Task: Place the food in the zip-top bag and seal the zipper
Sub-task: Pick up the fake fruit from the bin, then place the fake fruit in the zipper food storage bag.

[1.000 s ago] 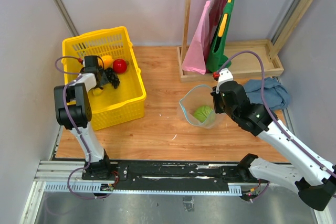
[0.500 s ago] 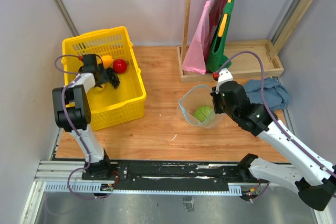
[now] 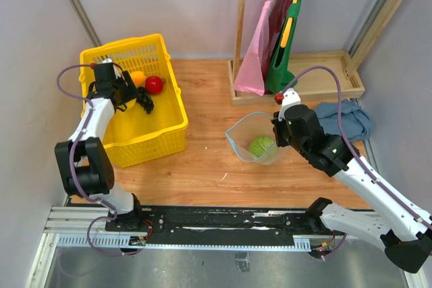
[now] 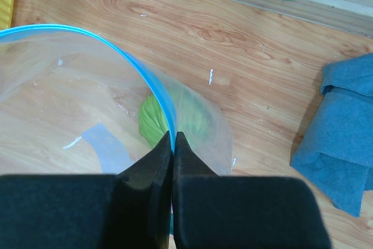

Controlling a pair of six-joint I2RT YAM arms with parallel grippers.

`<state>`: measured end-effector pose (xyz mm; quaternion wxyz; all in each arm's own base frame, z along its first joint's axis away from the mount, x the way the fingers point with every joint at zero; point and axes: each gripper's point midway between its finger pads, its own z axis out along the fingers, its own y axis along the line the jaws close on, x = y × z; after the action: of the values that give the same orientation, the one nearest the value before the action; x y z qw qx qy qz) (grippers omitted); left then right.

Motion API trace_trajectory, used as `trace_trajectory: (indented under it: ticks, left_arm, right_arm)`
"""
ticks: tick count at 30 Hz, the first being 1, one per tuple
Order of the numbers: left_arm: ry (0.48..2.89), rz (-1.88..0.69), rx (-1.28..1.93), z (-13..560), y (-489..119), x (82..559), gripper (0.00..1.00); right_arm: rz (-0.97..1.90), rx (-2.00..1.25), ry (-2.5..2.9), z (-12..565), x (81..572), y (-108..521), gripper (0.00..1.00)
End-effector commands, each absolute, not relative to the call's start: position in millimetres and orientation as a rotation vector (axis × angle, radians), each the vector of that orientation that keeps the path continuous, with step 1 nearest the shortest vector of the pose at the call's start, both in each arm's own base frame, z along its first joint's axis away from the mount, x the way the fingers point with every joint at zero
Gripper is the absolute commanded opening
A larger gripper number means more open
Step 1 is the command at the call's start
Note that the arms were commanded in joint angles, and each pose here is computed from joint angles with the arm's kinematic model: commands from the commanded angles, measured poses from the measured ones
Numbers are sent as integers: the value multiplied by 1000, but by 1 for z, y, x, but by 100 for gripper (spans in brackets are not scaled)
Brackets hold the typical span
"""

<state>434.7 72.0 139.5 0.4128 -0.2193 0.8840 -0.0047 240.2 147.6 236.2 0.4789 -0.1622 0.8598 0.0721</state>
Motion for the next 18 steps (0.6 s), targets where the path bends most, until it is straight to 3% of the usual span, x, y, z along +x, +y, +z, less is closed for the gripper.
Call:
trace_trajectory:
  ticks: [1,18]
  left_arm:
    - [2149,-134,-494,186,48,418,11]
    - [1899,-551,49,323,-101,348,5]
  right_arm:
    - [198,-395,2094,236,239,149,0]
    - [216,-392,2091,239,240,152,1]
